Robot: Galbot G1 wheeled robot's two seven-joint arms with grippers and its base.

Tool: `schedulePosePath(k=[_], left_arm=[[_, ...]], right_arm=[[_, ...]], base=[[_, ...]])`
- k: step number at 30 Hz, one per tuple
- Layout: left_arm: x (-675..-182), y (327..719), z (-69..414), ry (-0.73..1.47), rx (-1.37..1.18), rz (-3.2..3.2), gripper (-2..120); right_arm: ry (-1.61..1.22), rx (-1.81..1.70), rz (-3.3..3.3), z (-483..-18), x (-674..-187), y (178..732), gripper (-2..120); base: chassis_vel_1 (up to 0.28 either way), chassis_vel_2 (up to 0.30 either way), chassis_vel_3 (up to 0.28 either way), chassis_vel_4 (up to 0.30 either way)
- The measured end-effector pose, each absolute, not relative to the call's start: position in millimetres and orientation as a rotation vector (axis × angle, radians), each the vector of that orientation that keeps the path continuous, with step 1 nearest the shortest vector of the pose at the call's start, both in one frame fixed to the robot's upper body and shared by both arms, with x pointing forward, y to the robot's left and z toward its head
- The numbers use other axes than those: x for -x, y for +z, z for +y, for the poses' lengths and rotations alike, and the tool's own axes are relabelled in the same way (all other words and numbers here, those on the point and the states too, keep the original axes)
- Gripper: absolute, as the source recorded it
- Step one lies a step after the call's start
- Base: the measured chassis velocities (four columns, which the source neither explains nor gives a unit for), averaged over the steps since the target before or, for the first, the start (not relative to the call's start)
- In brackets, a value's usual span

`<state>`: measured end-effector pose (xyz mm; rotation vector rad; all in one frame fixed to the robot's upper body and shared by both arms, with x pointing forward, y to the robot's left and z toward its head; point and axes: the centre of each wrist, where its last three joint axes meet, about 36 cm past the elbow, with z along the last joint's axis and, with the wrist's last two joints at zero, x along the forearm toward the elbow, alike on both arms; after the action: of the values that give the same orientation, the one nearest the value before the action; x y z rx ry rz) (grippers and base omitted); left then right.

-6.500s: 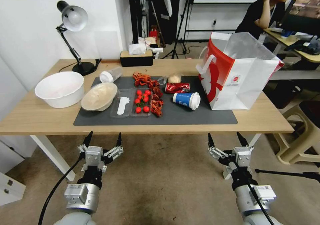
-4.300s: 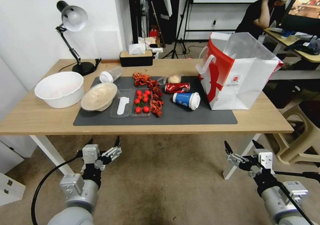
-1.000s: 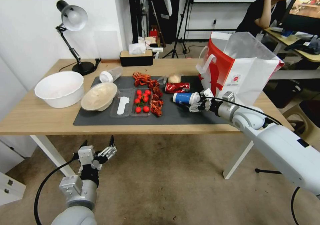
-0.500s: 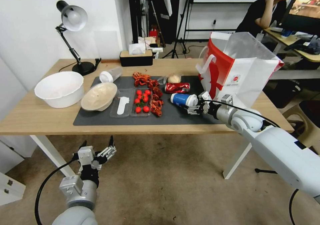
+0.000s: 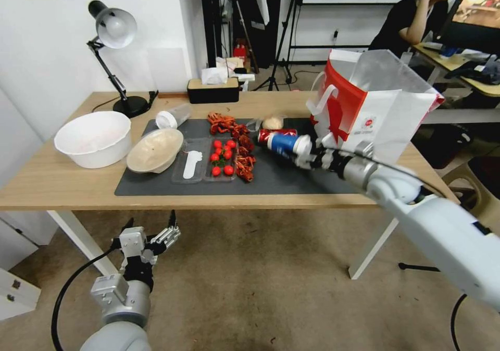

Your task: Pick up the trash from the table and place it into the takeout bag.

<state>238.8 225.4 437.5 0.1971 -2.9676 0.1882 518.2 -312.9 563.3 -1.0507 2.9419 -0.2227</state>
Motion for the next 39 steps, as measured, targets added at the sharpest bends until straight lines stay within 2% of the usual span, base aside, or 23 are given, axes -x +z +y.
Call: schedulePosePath(k=[2, 3, 5, 7, 9, 11, 15, 19, 24, 25, 28, 29, 39], left_arm=[[-238.8, 437.7, 225.4, 0.188, -0.197, -2.968, 100], [-238.5, 438.0, 225.3, 0.189, -0.198, -2.968, 100], [-238.3, 438.2, 225.1, 0.19, -0.197, -2.968, 100], [-237.7, 439.1, 223.9, 0.195, -0.186, -2.966, 100], [-237.6, 439.3, 223.8, 0.195, -0.185, -2.965, 100], [-237.6, 440.2, 223.9, 0.197, -0.178, -2.966, 100], [-236.6, 439.7, 224.0, 0.198, -0.178, -2.964, 100], [-236.0, 438.6, 223.3, 0.201, -0.175, -2.962, 100], [-236.2, 438.3, 223.1, 0.201, -0.173, -2.962, 100], [-236.4, 438.3, 223.1, 0.201, -0.173, -2.962, 100], [-236.4, 438.3, 223.1, 0.201, -0.173, -2.962, 100], [-236.8, 438.5, 223.2, 0.201, -0.172, -2.964, 100], [-235.4, 441.3, 223.6, 0.215, -0.16, -2.952, 100]], right_arm=[[-0.213, 1.02, 2.908, -312.2, -514.4, 581.4, 68], [-0.189, 0.916, 2.853, -312.9, -507.8, 620.2, 68], [-0.18, 0.875, 2.839, -313.6, -505.9, 633.7, 68], [-0.167, 0.737, 2.815, -320.7, -502.8, 675.1, 68], [-0.175, 0.711, 2.816, -323.1, -502.7, 680.9, 68], [-0.267, 0.474, 2.903, -346.3, -505.6, 706.4, 68], [-0.316, 0.246, 3.033, -374.8, -508.9, 703.8, 68], [-0.307, 0.179, 3.088, -386.2, -509.6, 694.8, 66], [-0.288, 0.17, 3.112, -389.8, -510.5, 688.8, 77], [-0.284, 0.169, 3.116, -390.2, -510.9, 687.7, 86], [-0.284, 0.169, 3.116, -390.2, -510.9, 687.7, 86], [-0.27, 0.167, 3.126, -391.0, -512.6, 684.0, 99], [-0.255, 0.163, 3.148, -389.1, -522.3, 670.6, 100]], base=[[0.0, 0.0, 0.0, 0.0], [0.0, 0.0, 0.0, 0.0], [0.0, 0.0, 0.0, 0.0], [0.0, 0.0, 0.0, 0.0], [0.0, 0.0, 0.0, 0.0], [0.0, 0.0, 0.0, 0.0], [0.0, 0.0, 0.0, 0.0], [0.0, 0.0, 0.0, 0.0], [0.0, 0.0, 0.0, 0.0], [0.0, 0.0, 0.0, 0.0], [0.0, 0.0, 0.0, 0.0], [0.0, 0.0, 0.0, 0.0], [0.0, 0.0, 0.0, 0.0]])
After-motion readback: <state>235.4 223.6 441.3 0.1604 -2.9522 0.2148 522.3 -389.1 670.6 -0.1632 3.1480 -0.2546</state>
